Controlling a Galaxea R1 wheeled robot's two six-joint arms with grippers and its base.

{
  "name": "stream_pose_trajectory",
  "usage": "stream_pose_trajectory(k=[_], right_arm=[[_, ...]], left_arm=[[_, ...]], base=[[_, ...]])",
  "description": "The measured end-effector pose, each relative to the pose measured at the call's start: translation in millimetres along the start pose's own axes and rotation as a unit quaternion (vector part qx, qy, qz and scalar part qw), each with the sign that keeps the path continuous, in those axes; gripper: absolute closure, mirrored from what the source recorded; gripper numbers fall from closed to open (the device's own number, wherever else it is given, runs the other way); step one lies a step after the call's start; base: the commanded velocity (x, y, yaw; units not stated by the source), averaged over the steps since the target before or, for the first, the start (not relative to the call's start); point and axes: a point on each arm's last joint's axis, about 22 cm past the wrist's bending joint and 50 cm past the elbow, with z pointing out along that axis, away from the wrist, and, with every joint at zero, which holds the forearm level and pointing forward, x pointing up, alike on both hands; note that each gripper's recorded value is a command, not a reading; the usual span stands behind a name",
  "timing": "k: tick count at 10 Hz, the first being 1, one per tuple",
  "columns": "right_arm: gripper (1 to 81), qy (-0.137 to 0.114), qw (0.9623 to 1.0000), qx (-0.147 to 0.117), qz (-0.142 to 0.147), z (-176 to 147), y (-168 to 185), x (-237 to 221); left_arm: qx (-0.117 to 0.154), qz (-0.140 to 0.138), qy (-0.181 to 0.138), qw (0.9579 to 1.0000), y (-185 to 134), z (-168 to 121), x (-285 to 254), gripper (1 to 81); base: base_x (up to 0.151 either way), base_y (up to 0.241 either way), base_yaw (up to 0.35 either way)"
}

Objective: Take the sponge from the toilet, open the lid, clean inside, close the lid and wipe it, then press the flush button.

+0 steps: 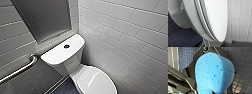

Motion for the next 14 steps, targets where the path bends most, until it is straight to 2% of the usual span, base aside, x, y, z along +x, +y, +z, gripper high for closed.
stream_pose_trajectory(k=[2,3,6,8,14], right_arm=[[81.1,-0.007,0.9999,-0.011,0.007,-6,7,-4],[81.1,-0.013,0.9997,-0.015,0.012,-8,8,-8],[81.1,-0.01,0.9998,-0.014,0.012,-5,6,0],[81.1,-0.011,0.9998,-0.014,0.012,-5,6,-1],[81.1,-0.005,0.9998,-0.005,0.019,-7,2,0]], left_arm=[[-0.008,-0.011,0.008,0.9999,3,17,6,1.0],[-0.013,-0.025,0.005,0.9996,6,26,7,1.0],[-0.021,-0.042,0.016,0.9987,12,30,24,1.0],[-0.027,-0.045,0.021,0.9984,16,32,29,1.0],[-0.018,-0.052,0.031,0.998,7,55,31,1.0]], base=[[0.0,0.0,0.0],[0.0,0.0,0.0],[0.0,0.0,0.0],[0.0,0.0,0.0],[0.0,0.0,0.0]])
